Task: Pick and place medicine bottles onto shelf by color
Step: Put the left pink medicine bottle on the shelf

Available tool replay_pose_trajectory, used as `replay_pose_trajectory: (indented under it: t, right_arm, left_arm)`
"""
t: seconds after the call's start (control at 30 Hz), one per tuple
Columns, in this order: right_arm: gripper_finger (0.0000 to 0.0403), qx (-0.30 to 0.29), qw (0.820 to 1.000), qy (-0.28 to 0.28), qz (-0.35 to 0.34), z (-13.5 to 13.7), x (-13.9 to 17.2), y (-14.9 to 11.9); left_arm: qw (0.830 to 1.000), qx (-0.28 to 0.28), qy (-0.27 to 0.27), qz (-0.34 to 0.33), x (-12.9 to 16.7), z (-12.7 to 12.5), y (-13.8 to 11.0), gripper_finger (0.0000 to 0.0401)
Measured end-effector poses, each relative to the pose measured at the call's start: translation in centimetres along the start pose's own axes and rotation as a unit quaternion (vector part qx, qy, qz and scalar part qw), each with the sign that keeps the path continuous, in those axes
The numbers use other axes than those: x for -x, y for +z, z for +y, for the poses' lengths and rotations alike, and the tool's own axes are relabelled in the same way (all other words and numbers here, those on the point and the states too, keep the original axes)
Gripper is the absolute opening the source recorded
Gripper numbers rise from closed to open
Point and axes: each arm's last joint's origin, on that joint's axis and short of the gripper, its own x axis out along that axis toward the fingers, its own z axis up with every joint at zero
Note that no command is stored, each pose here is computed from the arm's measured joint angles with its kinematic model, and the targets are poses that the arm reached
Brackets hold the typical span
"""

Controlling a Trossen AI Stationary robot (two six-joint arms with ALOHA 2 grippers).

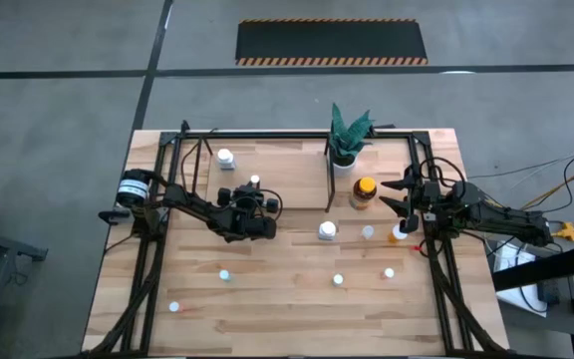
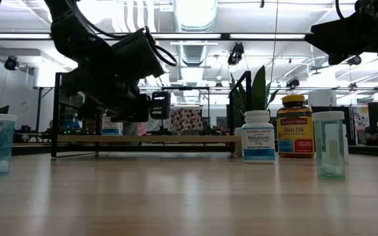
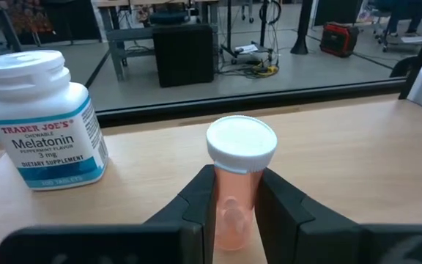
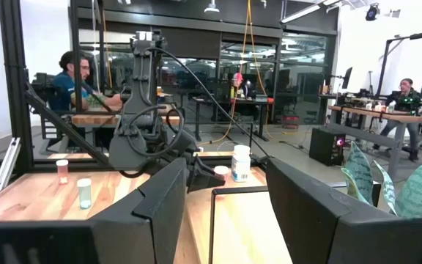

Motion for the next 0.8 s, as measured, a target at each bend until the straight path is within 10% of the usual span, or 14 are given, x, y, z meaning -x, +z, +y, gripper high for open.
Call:
replay_pose_trajectory:
  t: [0.4,0.8]
  right_arm:
    - [0.0183,0.000,1.000,0.000,0.000,0.00,0.00,0.00]
    - [0.0183,0.000,1.000,0.000,0.000,0.00,0.00,0.00]
  left_arm:
    - [1.000,0.001,-0.002,0.012,-0.29,0.08,-0.04,0.0059]
    - [1.000,-0.007,-0.010,0.027,-0.28,0.05,-0.09,0.0148]
